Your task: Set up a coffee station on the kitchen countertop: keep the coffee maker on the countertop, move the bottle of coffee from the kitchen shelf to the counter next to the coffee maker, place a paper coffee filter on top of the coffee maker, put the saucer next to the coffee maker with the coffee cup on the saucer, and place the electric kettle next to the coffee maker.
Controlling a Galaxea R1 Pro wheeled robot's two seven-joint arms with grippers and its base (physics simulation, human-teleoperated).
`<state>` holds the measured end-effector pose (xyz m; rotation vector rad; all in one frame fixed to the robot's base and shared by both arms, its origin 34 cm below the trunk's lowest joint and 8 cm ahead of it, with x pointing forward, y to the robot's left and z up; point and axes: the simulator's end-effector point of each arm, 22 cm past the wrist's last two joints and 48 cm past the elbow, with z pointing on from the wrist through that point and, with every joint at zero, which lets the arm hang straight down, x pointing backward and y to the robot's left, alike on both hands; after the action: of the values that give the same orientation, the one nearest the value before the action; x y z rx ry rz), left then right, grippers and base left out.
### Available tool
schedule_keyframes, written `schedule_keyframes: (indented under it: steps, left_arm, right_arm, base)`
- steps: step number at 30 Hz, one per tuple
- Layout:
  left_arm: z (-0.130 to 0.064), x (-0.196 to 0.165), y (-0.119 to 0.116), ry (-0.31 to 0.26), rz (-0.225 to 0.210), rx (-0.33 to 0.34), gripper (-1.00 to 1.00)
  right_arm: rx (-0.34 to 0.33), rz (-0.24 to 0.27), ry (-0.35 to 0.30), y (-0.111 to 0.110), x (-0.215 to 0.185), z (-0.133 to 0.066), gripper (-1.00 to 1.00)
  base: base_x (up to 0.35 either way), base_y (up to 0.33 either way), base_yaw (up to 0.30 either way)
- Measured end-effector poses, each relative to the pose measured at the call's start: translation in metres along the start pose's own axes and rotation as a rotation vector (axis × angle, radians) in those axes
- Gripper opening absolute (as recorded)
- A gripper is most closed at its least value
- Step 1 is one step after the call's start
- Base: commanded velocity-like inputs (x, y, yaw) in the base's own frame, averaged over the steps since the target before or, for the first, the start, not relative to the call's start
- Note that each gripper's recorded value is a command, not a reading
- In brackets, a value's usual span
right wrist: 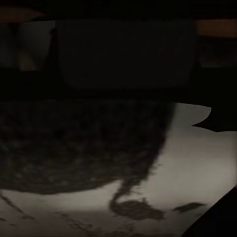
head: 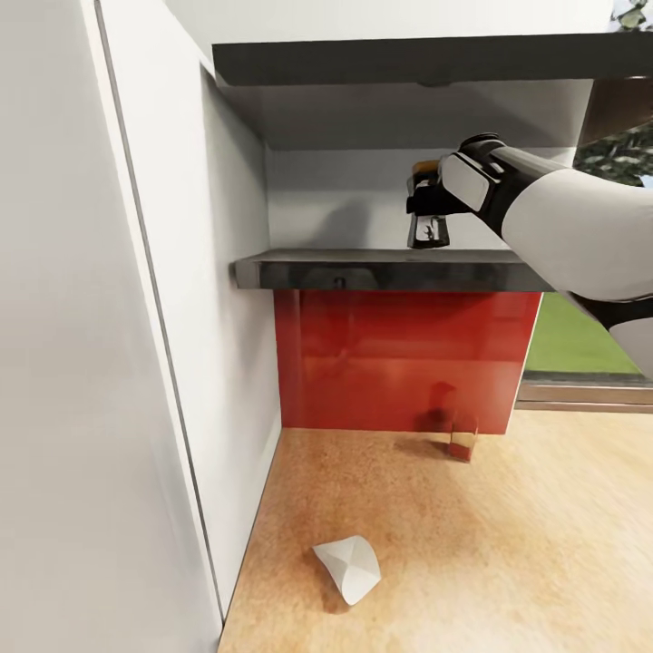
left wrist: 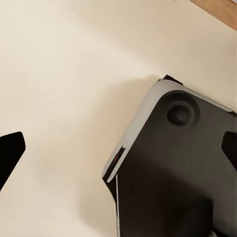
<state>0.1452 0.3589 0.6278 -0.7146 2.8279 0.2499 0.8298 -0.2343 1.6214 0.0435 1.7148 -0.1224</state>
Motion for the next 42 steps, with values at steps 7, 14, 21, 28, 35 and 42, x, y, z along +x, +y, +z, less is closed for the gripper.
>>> schedule_keyframes:
  steps: [7, 14, 21, 28, 35, 42]
  left_arm:
    - [0.0, 0.0, 0.0, 0.0, 0.003, 0.001, 1.0]
    - [0.0, -0.002, -0.001, -0.006, 0.004, 0.004, 1.0]
    - [0.0, -0.003, -0.002, -0.008, 0.003, 0.005, 1.0]
    - [0.0, -0.006, -0.003, -0.016, 0.001, 0.009, 1.0]
    - [0.001, -0.009, -0.005, -0.025, 0.0, 0.014, 1.0]
    - [0.001, -0.01, -0.005, -0.025, 0.001, 0.013, 1.0]
  right_arm:
    - [-0.002, 0.003, -0.014, 0.002, 0.002, 0.003, -1.0]
    - [-0.012, -0.005, -0.013, 0.01, 0.001, -0.002, -1.0]
    - [-0.012, -0.005, -0.013, 0.01, 0.0, -0.003, -1.0]
    - [-0.011, -0.004, -0.022, 0.009, -0.006, -0.011, -1.0]
    - [-0.012, -0.002, -0.031, 0.008, -0.011, -0.017, -1.0]
    - [-0.013, -0.003, -0.026, 0.009, -0.009, -0.016, -1.0]
  base:
    - [0.0, 0.0, 0.0]
    - [0.0, 0.0, 0.0]
    - [0.0, 0.0, 0.0]
    - [0.0, 0.0, 0.0]
    - [0.0, 0.0, 0.0]
    - [-0.183, 0.0, 0.0]
